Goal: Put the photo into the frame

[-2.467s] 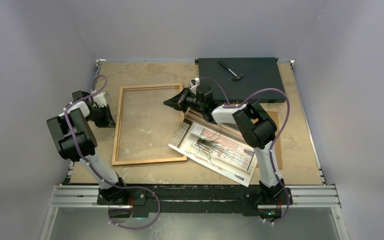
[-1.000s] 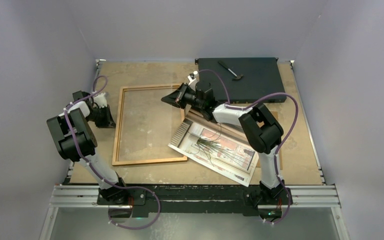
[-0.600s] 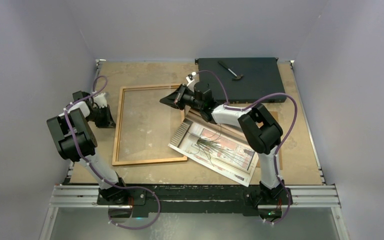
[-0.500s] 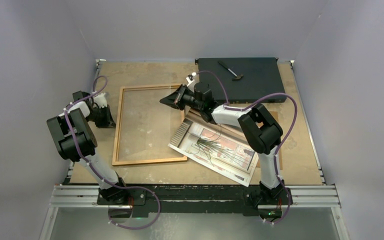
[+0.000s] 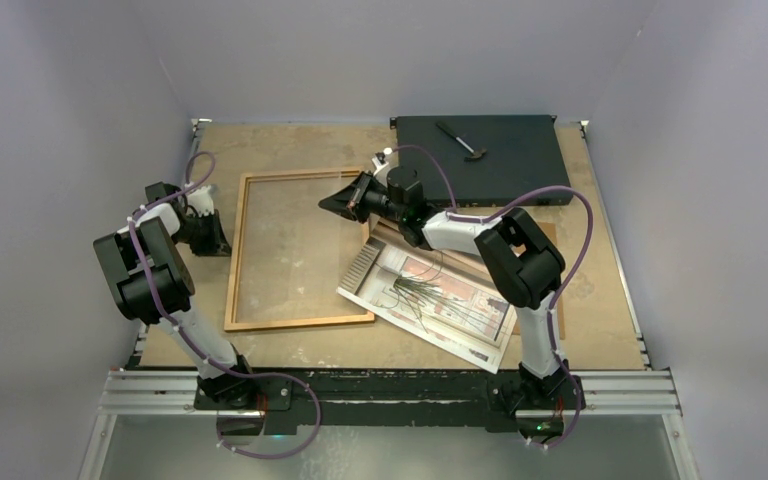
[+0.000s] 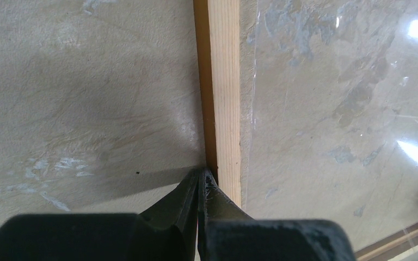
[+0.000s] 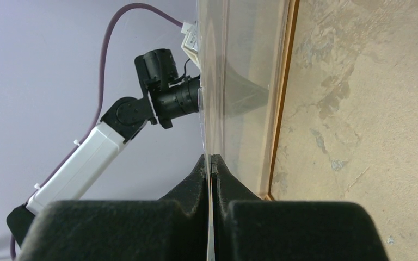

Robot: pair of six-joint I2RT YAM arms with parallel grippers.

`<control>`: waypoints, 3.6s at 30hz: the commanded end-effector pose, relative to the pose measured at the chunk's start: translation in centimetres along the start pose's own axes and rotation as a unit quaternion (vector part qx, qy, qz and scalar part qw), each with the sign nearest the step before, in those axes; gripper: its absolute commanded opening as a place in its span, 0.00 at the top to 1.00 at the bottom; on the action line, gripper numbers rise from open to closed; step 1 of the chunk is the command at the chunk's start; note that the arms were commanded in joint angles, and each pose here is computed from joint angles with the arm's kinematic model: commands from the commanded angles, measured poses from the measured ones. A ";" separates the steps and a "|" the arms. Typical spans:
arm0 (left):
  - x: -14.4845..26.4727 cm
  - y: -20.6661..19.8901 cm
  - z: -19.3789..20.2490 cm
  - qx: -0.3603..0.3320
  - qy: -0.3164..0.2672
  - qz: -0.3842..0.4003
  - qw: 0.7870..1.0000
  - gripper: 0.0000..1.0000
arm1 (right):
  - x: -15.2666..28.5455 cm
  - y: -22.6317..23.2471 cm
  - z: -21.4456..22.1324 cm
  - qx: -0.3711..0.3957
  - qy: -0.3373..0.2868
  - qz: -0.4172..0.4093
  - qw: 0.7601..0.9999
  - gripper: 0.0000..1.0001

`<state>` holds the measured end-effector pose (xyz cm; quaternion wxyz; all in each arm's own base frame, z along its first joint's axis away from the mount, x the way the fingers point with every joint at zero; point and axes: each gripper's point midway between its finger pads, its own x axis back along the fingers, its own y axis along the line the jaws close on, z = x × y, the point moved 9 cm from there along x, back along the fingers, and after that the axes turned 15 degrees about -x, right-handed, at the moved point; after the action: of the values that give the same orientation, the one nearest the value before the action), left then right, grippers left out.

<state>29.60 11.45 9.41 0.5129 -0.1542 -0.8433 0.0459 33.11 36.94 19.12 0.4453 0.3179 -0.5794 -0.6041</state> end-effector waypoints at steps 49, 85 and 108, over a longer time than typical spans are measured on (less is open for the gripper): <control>-0.1 -0.8 0.8 0.001 0.004 0.006 1.000 1.00 | 1.0 2.4 1.2 -0.007 0.002 -0.036 0.999 1.00; 0.1 -0.7 0.7 -0.001 0.001 0.004 1.000 1.00 | 0.0 1.6 0.7 -0.005 -0.004 -0.033 0.999 1.00; 0.2 -0.8 0.5 -0.002 -0.006 0.008 1.000 1.00 | 0.8 1.1 1.8 -0.054 0.029 -0.034 0.998 1.00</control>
<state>29.41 11.32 9.35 0.5058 -0.1549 -0.8475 0.0437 32.74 37.00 17.74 0.4610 0.2877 -0.5483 -0.6357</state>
